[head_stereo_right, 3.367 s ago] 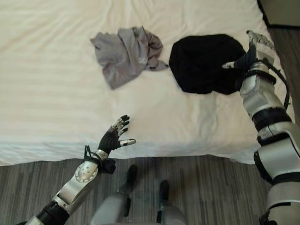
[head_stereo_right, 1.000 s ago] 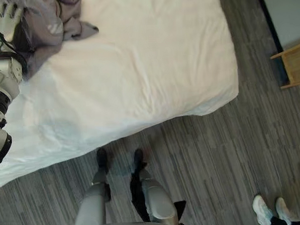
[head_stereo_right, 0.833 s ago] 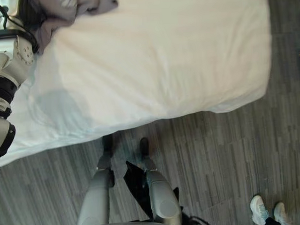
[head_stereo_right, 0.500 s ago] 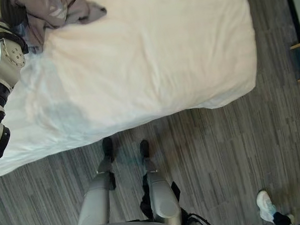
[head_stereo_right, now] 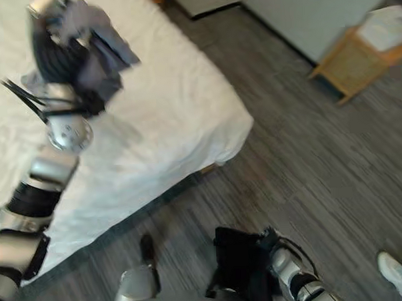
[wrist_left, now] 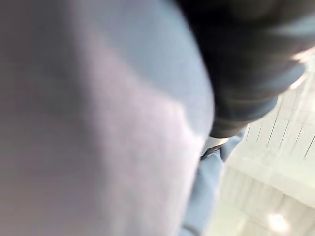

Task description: Pick up bed clothes into laundry basket.

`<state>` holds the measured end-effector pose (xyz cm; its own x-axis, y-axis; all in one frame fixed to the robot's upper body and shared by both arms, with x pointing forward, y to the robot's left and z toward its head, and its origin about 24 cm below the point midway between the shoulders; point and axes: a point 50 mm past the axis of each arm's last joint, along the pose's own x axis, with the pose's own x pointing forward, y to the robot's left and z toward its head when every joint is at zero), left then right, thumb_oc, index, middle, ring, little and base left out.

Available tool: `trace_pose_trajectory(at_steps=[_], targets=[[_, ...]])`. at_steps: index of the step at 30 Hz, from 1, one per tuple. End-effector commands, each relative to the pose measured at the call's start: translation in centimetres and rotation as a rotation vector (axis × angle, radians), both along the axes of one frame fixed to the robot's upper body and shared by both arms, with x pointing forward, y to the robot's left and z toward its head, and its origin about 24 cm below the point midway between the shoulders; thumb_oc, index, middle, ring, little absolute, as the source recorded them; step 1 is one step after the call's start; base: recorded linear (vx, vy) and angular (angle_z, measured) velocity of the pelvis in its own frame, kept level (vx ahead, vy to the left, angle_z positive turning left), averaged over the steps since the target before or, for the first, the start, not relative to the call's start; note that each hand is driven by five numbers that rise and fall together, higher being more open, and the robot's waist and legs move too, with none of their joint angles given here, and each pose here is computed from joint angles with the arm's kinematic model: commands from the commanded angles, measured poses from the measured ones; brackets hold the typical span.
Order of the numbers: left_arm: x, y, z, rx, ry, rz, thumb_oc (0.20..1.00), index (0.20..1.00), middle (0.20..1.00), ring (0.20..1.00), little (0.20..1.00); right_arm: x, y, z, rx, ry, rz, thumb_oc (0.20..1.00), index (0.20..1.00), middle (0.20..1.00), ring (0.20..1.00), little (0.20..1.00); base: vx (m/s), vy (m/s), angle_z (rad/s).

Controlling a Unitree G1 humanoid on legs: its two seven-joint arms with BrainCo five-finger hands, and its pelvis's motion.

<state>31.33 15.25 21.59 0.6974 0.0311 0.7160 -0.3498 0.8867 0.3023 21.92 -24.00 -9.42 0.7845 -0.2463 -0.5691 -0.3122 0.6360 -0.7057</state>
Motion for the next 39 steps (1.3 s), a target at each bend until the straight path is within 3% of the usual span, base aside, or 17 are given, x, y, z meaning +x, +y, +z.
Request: trace_pose_trajectory(at_steps=[1, 3, 7, 11, 12, 16, 17, 20, 22, 34, 39], targets=[[1.2, -0.7, 0.5, -0.078, -0.004, -0.041, 0.200, 0.200, 0.200, 0.200, 0.200, 6.3, -3.1, 8.2, -0.119, -0.358, 0.028, 0.200, 0.200, 0.200, 0.200, 0.200, 0.00, -0.239, -0.16], [1.2, -1.0, -2.9, -0.140, 0.131, -0.068, 0.200, 0.200, 0.200, 0.200, 0.200, 9.2, -4.3, 14.6, -0.177, -0.588, 0.054, 0.200, 0.200, 0.200, 0.200, 0.200, 0.03, -0.155, -0.44], [0.9, -1.2, -5.4, -0.124, 0.211, -0.049, 0.200, 0.200, 0.200, 0.200, 0.200, 11.3, -3.5, 20.9, -0.210, -0.818, 0.123, 0.200, 0.200, 0.200, 0.200, 0.200, 0.02, -0.117, -0.24], [-0.4, -0.6, -7.5, -0.152, 0.267, -0.053, 0.200, 0.200, 0.200, 0.200, 0.200, 11.5, -1.7, 25.2, -0.239, -0.994, 0.224, 0.200, 0.200, 0.200, 0.200, 0.200, 0.04, -0.116, -0.46], [-1.7, 0.0, -8.9, -0.243, 0.300, -0.082, 0.200, 0.200, 0.200, 0.200, 0.200, 10.8, -0.1, 25.8, -0.209, -1.061, 0.291, 0.200, 0.200, 0.200, 0.200, 0.200, 0.19, -0.176, -0.58], [-3.8, -0.6, -10.2, -0.299, 0.355, -0.207, 0.200, 0.200, 0.200, 0.200, 0.200, 10.1, 2.0, 24.2, -0.046, -1.082, 0.291, 0.200, 0.200, 0.200, 0.200, 0.200, 0.22, -0.169, -1.09], [-4.9, -1.8, -10.4, -0.352, 0.372, -0.318, 0.200, 0.200, 0.200, 0.200, 0.200, 9.9, 4.1, 22.8, 0.064, -1.065, 0.291, 0.200, 0.200, 0.200, 0.200, 0.200, 0.39, -0.180, -0.67], [-5.2, -2.7, -10.1, -0.402, 0.374, -0.392, 0.200, 0.200, 0.200, 0.200, 0.200, 10.0, 6.5, 22.5, 0.147, -1.086, 0.303, 0.200, 0.200, 0.200, 0.200, 0.200, 0.29, -0.085, -1.33], [-5.5, -3.6, -8.6, -0.415, 0.323, -0.463, 0.200, 0.200, 0.200, 0.200, 0.200, 10.0, 10.6, 23.2, 0.221, -1.129, 0.384, 0.200, 0.200, 0.200, 0.200, 0.200, 0.47, -0.112, -1.26], [-4.5, -7.2, -2.6, -0.292, 0.066, -0.489, 0.200, 0.200, 0.200, 0.200, 0.200, 8.1, 13.9, 23.5, 0.343, -1.170, 0.462, 0.200, 0.200, 0.200, 0.200, 0.200, 0.46, -0.010, -0.08], [-4.9, -5.6, -3.8, -0.299, 0.079, -0.436, 0.200, 0.200, 0.200, 0.200, 0.200, 7.4, 13.8, 23.0, 0.342, -1.172, 0.475, 0.200, 0.200, 0.200, 0.200, 0.200, 0.65, -0.230, 0.33]])
